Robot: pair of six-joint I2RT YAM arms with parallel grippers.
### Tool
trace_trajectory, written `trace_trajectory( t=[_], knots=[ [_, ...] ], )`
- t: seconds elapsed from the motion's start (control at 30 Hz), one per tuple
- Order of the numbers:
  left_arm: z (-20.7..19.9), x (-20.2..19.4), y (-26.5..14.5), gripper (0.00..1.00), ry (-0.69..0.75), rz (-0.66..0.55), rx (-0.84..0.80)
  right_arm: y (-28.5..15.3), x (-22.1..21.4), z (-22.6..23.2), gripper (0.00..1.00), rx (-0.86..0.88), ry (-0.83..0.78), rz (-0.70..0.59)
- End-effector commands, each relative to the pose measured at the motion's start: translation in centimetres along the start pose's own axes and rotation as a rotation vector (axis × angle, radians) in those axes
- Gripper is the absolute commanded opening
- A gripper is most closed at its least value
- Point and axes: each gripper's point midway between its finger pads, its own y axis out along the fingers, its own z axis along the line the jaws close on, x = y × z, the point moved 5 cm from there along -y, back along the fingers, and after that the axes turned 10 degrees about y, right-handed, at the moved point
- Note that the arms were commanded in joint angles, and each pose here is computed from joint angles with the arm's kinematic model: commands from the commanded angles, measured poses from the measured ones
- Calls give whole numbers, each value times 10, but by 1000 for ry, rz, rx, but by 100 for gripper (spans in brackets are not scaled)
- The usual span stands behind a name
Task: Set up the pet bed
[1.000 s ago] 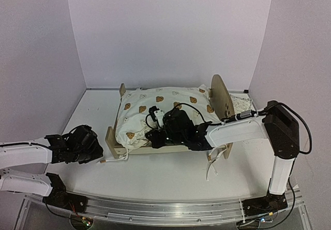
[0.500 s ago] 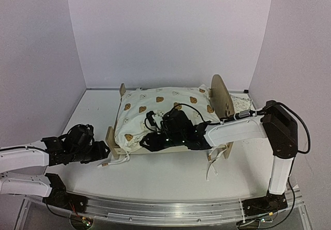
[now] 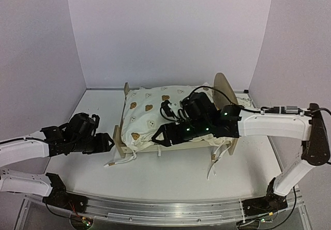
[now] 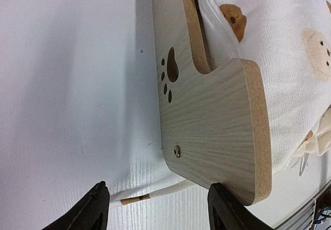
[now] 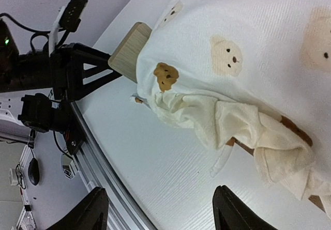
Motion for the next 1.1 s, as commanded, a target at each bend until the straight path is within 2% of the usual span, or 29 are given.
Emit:
trace_trajectory(
  t=[0.0, 0.17, 0.37, 0.53, 0.63, 0.87, 1.07],
  knots=[
    [-31, 30, -5, 66, 43, -64, -128, -50, -1, -4, 72, -91, -85, -32],
    [-44, 38, -2, 66, 64, -54, -174, -95, 5, -22, 77, -236, -141, -179],
    [-50, 48, -19, 66, 80, -70, -185, -137, 18, -33, 81, -385, -223, -325],
    [-51, 64, -41, 69, 87, -135, -178, -174, 43, -54, 91, -691, -317, -487],
    [-56, 69, -40, 71, 97, -133, -188, -199, 58, -63, 95, -859, -335, -567],
    [-68, 67, -14, 72, 110, -72, -206, -228, 78, -93, 98, -1004, -282, -610],
    [-66, 59, -1, 66, 109, -49, -192, -229, 83, -159, 98, -1054, -86, -504]
  ],
)
